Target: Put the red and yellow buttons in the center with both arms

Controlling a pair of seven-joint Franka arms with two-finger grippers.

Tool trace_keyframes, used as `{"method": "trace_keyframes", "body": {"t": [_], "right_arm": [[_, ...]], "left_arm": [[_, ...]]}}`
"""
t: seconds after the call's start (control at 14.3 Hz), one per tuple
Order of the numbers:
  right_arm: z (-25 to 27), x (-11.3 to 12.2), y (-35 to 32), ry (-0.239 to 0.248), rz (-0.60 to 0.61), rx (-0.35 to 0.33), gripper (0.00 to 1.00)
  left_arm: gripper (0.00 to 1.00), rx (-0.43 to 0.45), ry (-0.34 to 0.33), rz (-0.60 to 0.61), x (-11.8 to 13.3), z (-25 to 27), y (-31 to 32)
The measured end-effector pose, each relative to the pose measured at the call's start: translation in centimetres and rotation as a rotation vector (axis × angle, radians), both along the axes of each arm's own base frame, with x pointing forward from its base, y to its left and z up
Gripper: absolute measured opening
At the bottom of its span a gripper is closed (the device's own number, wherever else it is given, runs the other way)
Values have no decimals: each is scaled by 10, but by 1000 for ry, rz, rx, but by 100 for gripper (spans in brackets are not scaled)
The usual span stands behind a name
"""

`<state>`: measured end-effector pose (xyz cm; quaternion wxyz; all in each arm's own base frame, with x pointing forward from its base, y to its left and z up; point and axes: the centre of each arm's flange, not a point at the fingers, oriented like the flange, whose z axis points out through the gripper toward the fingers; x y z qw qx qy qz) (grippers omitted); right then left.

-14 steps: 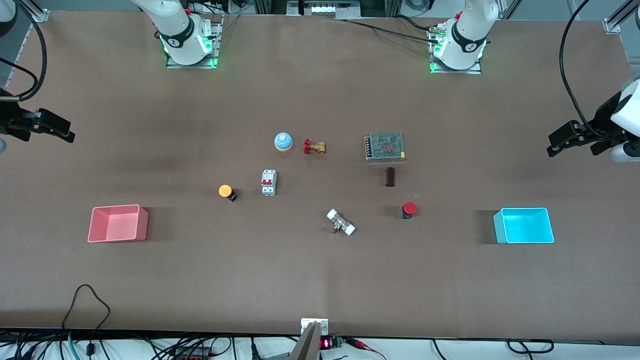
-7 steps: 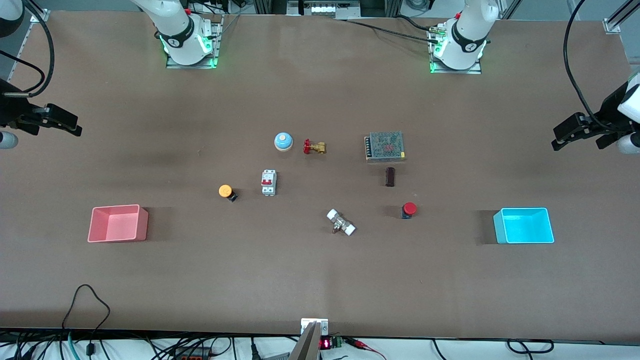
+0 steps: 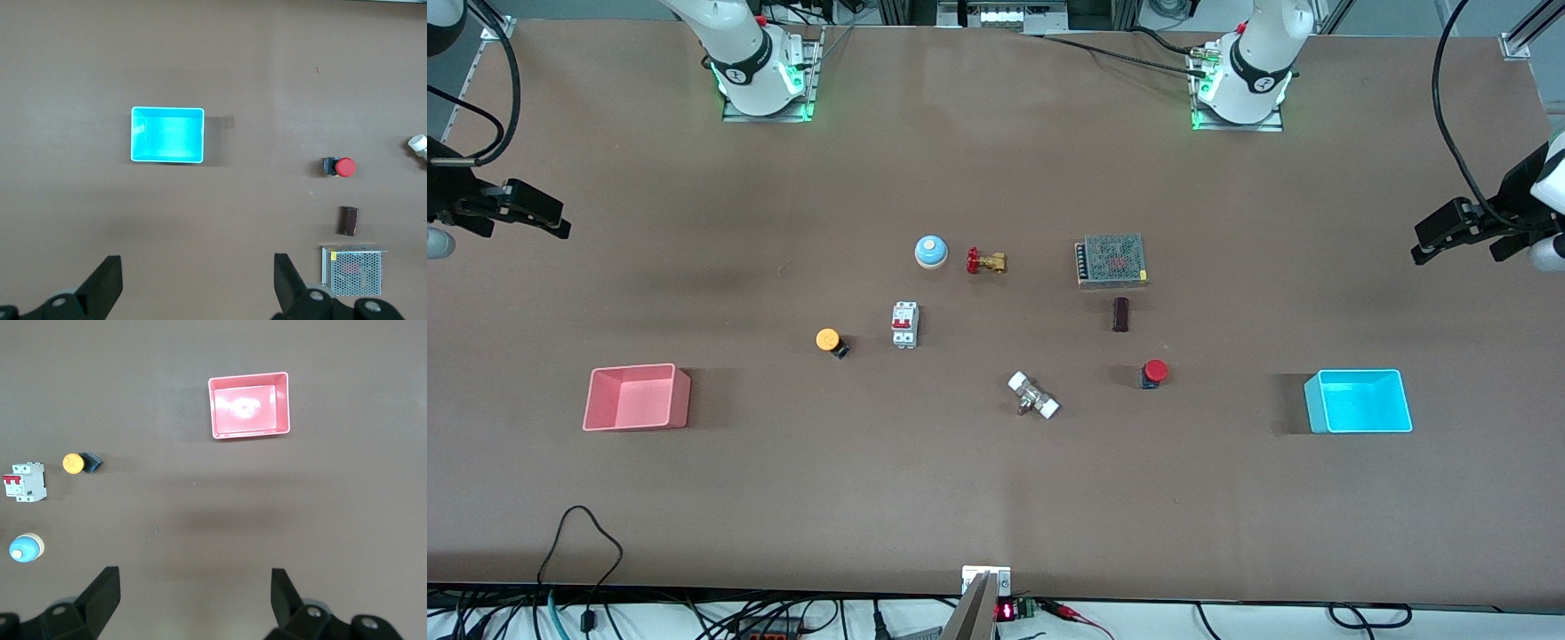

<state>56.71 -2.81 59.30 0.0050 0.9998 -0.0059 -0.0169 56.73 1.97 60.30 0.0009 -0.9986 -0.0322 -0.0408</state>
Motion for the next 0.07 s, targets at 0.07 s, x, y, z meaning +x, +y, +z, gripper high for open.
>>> {"method": "trace_keyframes", "body": {"t": [0.07], "right_arm": [[1,0,0,-1,1,0,100]], "left_arm": [[100,0,-1,0,-2,3,0]]}}
